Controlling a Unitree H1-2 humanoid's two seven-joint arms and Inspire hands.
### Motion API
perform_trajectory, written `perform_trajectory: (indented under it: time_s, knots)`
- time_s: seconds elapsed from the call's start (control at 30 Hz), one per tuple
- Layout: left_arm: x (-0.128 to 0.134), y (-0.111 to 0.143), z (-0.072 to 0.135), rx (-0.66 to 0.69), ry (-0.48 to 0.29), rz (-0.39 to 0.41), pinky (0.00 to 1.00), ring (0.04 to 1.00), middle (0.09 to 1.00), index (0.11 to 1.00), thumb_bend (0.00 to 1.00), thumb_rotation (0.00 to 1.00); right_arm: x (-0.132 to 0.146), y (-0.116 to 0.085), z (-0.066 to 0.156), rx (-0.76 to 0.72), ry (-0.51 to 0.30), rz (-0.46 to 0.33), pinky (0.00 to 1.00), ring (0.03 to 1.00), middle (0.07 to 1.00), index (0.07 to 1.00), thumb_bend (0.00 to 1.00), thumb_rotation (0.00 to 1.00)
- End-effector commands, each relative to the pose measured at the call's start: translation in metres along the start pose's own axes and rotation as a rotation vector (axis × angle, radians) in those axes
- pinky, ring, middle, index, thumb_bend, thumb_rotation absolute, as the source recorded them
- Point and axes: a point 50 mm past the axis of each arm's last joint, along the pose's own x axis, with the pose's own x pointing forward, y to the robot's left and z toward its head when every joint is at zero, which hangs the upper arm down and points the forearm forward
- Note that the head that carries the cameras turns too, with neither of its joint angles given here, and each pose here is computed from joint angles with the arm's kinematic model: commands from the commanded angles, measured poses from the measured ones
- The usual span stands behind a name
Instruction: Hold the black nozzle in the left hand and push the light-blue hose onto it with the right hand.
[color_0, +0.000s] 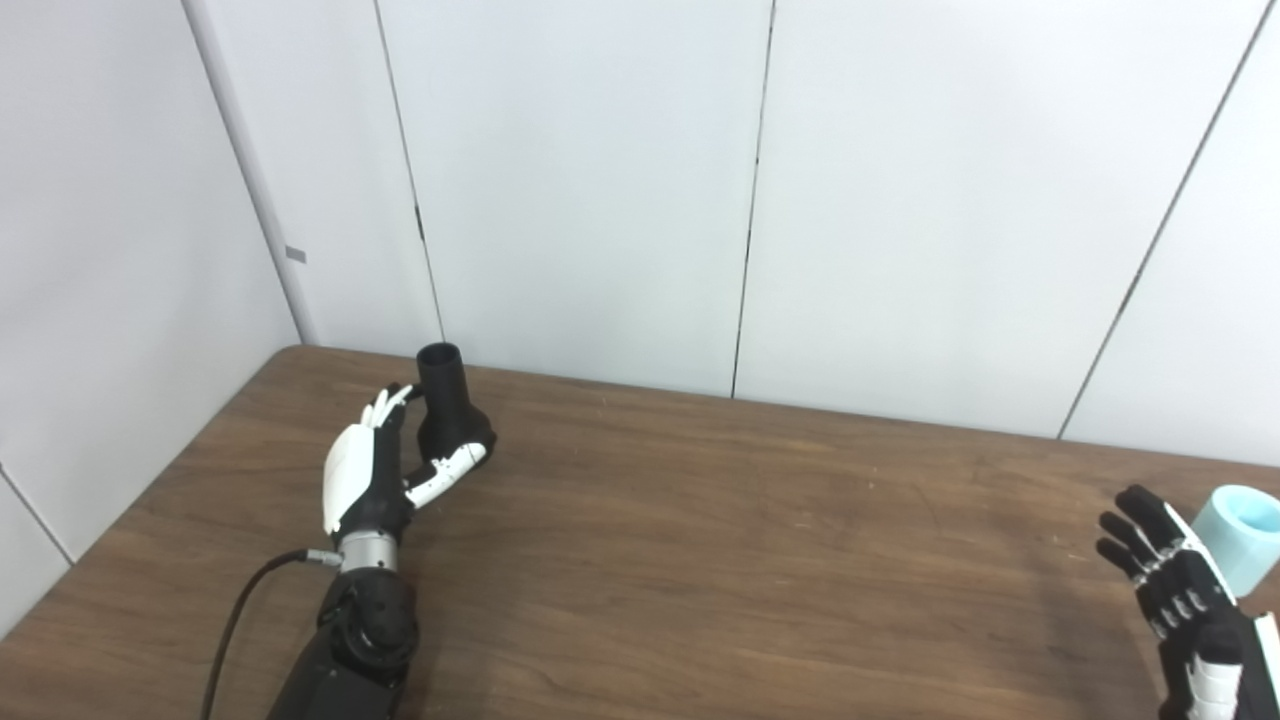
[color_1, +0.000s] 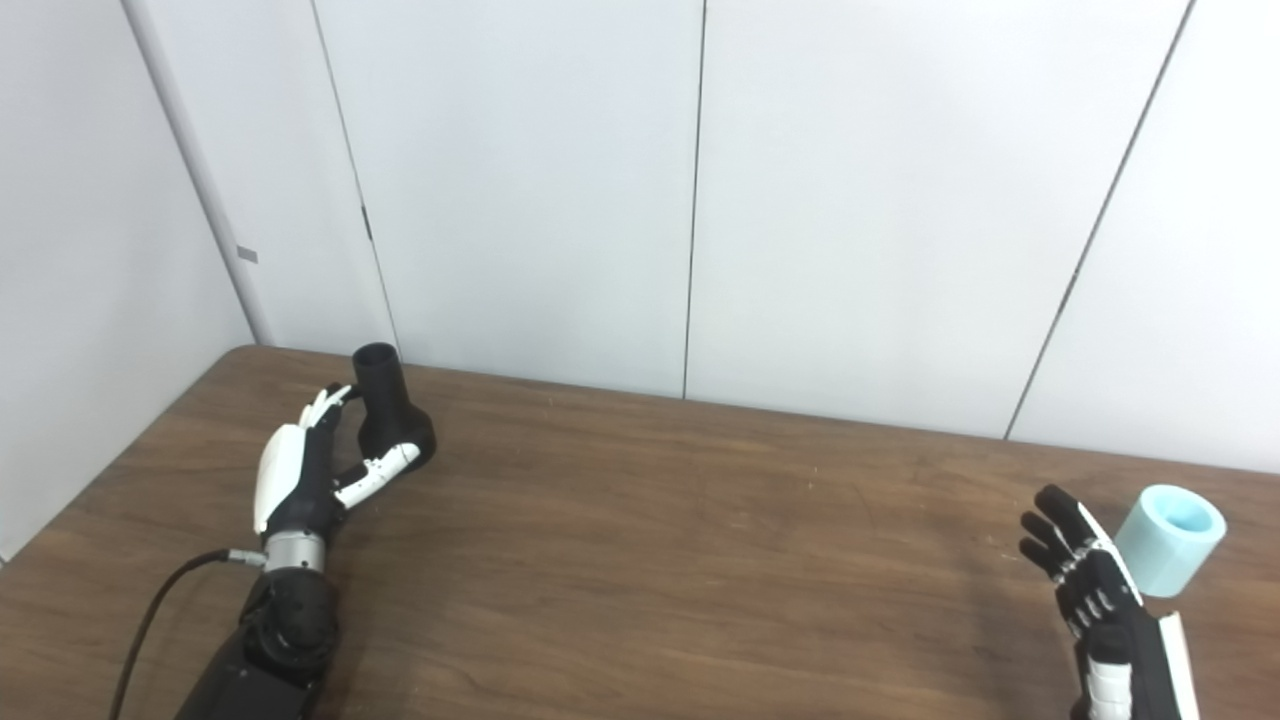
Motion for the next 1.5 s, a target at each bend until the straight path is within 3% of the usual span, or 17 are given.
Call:
perform_trajectory:
  time_s: [0.0,0.33,0.5,0.83,1.47]
  knots:
    - [0.022,0.013,0.023,-0.012,-0.085,0.04,1.0,1.0,0.968,0.785,0.81,0.62,-0.047,0.002,-0.037,0.025,0.174,-0.032,0.84,0.878,0.901,0.88,0.7,1.0]
    - [0.025,0.014,0.028,-0.032,-0.09,0.048,1.0,0.995,0.945,0.721,0.81,0.56,-0.047,0.002,-0.035,0.031,0.171,-0.03,0.85,0.881,0.902,0.883,0.7,1.0]
    - [0.029,0.015,0.027,-0.046,-0.075,0.074,1.0,0.981,0.933,0.701,0.79,0.48,-0.047,0.002,-0.035,0.026,0.172,-0.028,0.86,0.882,0.902,0.886,0.7,1.0]
    - [0.04,0.017,0.025,-0.042,-0.039,0.106,1.0,0.98,0.932,0.7,0.78,0.47,-0.048,0.001,-0.033,0.019,0.172,-0.027,0.86,0.882,0.899,0.887,0.7,1.0]
    - [0.048,0.002,0.036,-0.019,-0.083,0.036,1.0,0.965,0.926,0.697,0.79,0.48,-0.047,0.004,-0.029,0.015,0.17,-0.028,0.85,0.877,0.895,0.885,0.71,1.0]
